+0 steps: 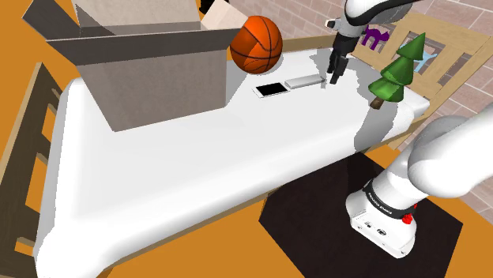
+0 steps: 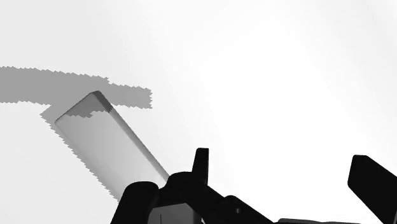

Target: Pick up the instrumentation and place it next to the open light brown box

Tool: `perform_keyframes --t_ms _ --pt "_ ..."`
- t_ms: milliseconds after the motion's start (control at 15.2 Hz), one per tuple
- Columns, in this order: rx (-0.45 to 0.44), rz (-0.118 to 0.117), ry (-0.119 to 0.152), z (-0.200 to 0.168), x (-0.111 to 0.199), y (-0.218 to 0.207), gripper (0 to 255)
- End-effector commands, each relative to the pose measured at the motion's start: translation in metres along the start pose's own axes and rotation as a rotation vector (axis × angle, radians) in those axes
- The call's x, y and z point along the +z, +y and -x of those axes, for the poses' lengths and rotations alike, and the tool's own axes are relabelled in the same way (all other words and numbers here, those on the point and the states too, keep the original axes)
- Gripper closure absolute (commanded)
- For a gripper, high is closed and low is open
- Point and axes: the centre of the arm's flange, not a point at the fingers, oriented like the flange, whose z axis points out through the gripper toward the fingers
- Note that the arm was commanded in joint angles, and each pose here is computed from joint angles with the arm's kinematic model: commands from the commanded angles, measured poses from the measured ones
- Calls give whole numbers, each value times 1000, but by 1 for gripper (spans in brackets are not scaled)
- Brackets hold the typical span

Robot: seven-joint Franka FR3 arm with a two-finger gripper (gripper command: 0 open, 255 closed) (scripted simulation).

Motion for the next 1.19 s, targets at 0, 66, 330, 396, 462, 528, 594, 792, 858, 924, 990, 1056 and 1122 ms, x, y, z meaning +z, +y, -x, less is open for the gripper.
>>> perform_keyframes --t_ms 0,66,330,396,462,528,594,792,858,924,990,1056,1122 --pt "-90 15 4 -7 11 22 0" --pt "-130 20 6 -11 16 33 0" --pt "-294 44 16 -31 33 74 0" --pt "-334 50 18 -37 38 84 0" --pt "-375 56 20 -44 42 93 0" --pt "-416 62 23 -51 46 103 0" --pt "-457 67 25 -58 50 112 0" --pt "-464 68 25 -60 61 114 0" --pt "-464 68 25 -60 66 114 0" --pt "-464 68 25 -61 72 115 0" --pt "-464 68 25 -61 77 115 0" --pt "-464 68 25 -61 82 115 0" --pt "-464 68 25 -61 90 116 0"
